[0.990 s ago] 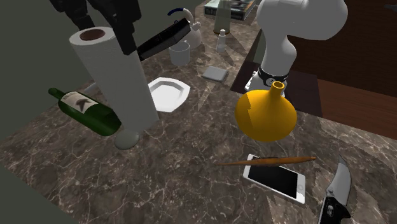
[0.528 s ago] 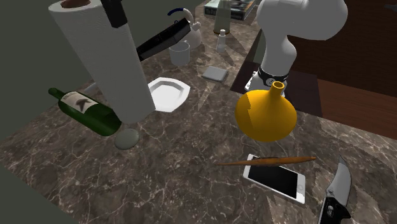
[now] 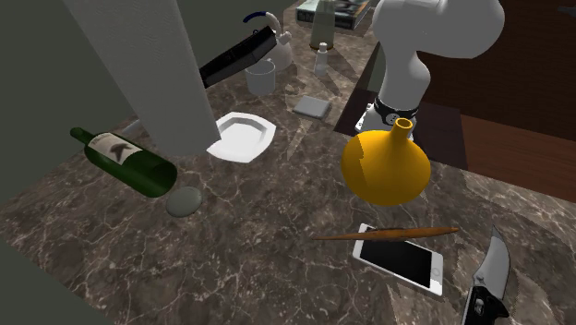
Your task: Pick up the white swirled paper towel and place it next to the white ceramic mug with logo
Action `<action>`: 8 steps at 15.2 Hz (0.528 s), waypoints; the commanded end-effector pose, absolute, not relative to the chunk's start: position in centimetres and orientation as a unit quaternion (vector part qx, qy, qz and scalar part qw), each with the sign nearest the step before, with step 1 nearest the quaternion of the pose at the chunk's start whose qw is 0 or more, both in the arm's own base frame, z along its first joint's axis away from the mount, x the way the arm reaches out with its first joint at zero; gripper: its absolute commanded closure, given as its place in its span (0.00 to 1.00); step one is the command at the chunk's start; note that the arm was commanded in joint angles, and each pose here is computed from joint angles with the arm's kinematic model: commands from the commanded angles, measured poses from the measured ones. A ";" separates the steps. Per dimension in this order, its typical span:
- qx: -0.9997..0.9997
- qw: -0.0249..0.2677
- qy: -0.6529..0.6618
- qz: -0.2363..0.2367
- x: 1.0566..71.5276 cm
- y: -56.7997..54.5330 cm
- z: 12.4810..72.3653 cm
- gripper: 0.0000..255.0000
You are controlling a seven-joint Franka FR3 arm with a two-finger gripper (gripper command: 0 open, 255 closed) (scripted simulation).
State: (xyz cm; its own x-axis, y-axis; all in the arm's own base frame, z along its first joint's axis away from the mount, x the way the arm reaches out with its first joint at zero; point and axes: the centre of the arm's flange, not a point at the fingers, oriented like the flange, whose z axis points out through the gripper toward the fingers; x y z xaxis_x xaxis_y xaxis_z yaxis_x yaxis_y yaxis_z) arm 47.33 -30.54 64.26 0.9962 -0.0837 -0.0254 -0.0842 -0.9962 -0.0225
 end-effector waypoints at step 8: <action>-0.999 0.012 0.042 0.012 47.4 -30.6 69.0 1.00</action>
